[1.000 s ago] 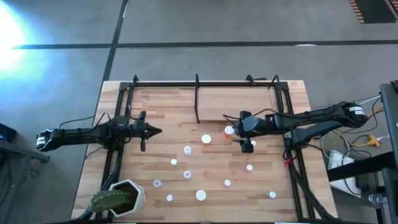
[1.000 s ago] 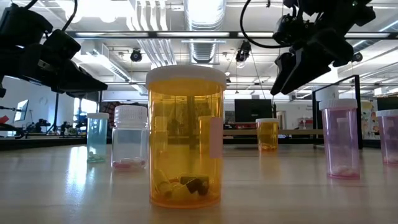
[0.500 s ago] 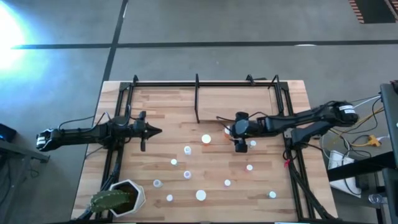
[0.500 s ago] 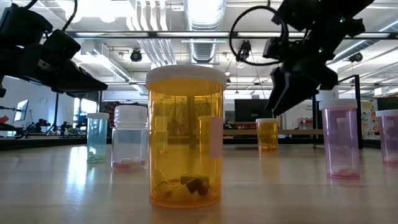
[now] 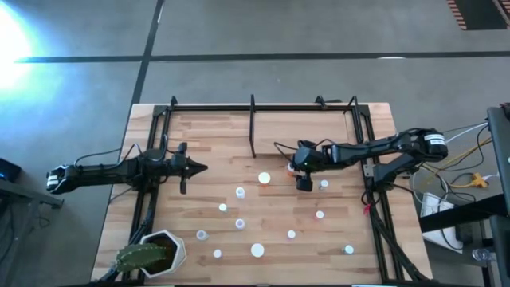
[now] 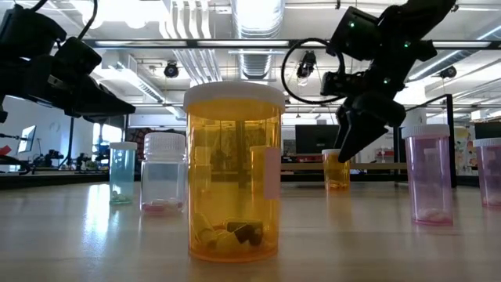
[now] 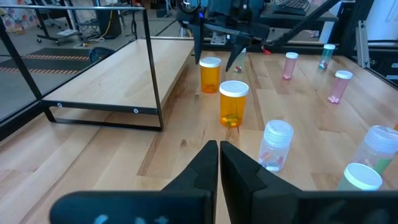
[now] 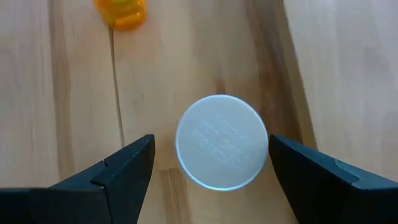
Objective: Pick and place medicine bottles onto shelf by color
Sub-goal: Put the top orange pill bottle on the shelf
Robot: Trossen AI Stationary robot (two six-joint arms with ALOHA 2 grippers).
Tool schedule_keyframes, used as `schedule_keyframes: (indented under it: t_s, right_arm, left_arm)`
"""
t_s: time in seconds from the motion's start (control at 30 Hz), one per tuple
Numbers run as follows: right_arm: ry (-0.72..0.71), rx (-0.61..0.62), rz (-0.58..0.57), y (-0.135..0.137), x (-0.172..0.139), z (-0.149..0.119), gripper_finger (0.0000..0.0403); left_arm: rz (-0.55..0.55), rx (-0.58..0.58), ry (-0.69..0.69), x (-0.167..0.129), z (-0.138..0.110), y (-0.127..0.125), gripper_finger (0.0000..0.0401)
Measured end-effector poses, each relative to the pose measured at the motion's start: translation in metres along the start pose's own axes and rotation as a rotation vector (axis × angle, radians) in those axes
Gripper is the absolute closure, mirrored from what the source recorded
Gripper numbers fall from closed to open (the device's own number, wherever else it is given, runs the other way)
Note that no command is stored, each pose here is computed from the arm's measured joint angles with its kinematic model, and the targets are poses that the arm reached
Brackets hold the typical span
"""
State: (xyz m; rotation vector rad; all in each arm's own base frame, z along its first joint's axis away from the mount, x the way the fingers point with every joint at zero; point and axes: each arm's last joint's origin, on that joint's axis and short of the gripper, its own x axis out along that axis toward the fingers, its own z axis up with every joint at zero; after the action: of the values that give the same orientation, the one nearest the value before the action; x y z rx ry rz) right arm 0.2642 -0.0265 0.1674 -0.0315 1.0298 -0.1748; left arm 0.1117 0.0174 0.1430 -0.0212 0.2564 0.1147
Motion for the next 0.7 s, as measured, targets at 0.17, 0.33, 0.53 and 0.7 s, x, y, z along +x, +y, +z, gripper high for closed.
schedule_keyframes:
  t_s: [0.17, 0.33, 0.53, 0.7]
  right_arm:
    - [0.008, 0.0, 0.012, 0.0004, 0.0029, -0.0005, 0.0117]
    - [0.015, -0.002, 0.014, 0.0007, 0.0051, -0.001, 0.0159]
    - [0.0, 0.0, 0.014, 0.0005, 0.0026, 0.0002, 0.0206]
    - [-0.012, 0.002, 0.013, 0.0, -0.0011, 0.001, 0.0212]
  left_arm:
    - [0.0, 0.0, 0.001, 0.0, -0.0001, 0.0, 0.0401]
    - [0.0, 0.0, 0.0, 0.0, -0.0001, 0.0, 0.0401]
    - [0.0, 0.0, 0.0, 0.0, 0.0, 0.0, 0.0401]
    - [0.0, 0.0, 0.0, 0.0, 0.0, 0.0, 0.0401]
